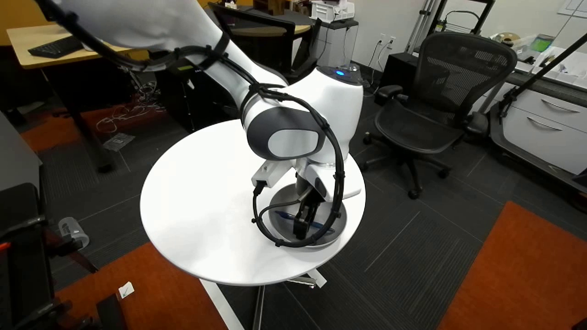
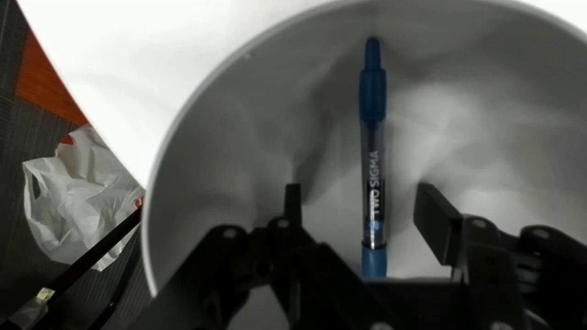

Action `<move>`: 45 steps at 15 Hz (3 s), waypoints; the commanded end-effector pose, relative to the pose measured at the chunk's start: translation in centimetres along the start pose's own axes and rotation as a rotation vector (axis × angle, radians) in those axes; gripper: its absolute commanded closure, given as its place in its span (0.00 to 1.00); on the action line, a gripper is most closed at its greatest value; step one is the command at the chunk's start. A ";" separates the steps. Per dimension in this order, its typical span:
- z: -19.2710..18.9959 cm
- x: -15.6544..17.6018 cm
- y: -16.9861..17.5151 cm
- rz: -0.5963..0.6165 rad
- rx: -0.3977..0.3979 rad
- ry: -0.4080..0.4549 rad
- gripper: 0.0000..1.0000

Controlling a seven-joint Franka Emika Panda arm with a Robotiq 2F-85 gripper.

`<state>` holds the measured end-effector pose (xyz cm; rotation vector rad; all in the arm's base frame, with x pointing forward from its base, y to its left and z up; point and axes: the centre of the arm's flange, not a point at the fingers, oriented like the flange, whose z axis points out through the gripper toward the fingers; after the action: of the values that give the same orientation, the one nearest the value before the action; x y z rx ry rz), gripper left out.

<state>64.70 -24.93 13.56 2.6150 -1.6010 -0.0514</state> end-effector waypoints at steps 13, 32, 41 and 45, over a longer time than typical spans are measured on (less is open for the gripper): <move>-13.0 -2.9 0.3 -0.041 0.056 0.177 0.97; -16.2 -30.1 -14.2 -0.831 0.166 0.081 0.97; -7.6 -27.3 -16.9 -0.996 0.077 0.055 0.97; -7.7 -26.3 -17.2 -1.011 0.077 0.070 0.55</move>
<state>67.21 7.31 18.99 3.1301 -0.1815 0.0376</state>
